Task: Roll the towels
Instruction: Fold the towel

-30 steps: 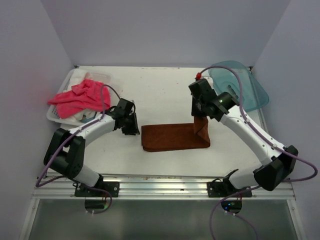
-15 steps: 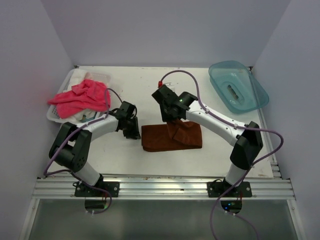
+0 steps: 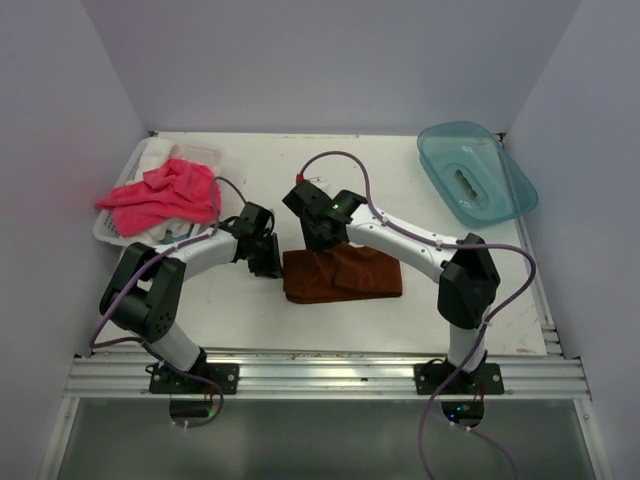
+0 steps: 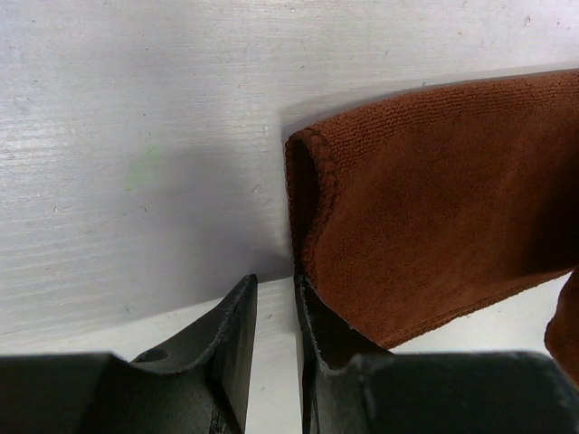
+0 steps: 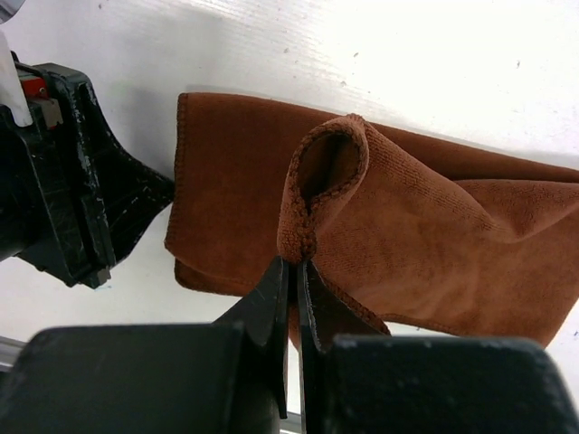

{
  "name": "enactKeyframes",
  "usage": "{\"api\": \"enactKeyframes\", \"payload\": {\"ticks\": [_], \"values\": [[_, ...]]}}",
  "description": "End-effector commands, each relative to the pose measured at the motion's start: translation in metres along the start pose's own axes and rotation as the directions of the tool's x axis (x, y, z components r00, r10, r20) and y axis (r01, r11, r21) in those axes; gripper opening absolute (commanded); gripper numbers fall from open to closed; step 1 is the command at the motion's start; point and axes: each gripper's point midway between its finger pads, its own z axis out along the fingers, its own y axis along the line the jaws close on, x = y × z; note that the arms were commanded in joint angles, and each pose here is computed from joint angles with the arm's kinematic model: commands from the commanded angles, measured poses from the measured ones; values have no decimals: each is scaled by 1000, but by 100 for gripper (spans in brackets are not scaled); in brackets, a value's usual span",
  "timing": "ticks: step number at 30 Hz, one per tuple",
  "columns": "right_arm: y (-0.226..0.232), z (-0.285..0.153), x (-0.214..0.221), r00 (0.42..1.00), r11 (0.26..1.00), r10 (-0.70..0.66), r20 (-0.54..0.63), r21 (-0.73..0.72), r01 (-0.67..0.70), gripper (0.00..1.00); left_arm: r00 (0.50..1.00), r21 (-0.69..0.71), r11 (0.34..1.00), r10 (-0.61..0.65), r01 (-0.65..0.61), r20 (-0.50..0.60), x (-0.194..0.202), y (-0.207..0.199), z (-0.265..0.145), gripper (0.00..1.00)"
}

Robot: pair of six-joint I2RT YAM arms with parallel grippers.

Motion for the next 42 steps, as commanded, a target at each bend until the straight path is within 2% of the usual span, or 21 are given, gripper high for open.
{"api": "enactKeyframes", "payload": {"ticks": [1, 30, 32, 34, 37, 40, 42], "values": [[22, -6, -19, 998, 997, 40, 50, -63, -37, 0, 1000, 6, 1000, 20, -20, -3, 1, 1, 7, 26], [70, 58, 12, 997, 992, -7, -71, -125, -1, 0, 1000, -19, 1000, 4, -4, -12, 6, 7, 9, 25], [77, 57, 15, 996, 988, -14, -93, -156, -1, 9, 1000, -22, 1000, 2, -3, -12, 6, 8, 8, 25], [84, 50, 12, 995, 981, -26, -97, -196, 7, 22, 1000, -39, 999, 1, -1, -14, 7, 11, 8, 25], [86, 31, 6, 996, 972, -37, -86, -236, 16, 35, 1000, -58, 998, -2, 2, -3, 7, 15, 4, 25], [78, 6, -6, 999, 968, -30, -34, -250, 20, 42, 1000, -72, 997, -2, 4, 19, 3, 15, -4, 25], [63, 0, -7, 1000, 977, -24, -12, -214, 21, 43, 1000, -73, 997, 1, 1, 30, -1, 14, -12, 25]]}}
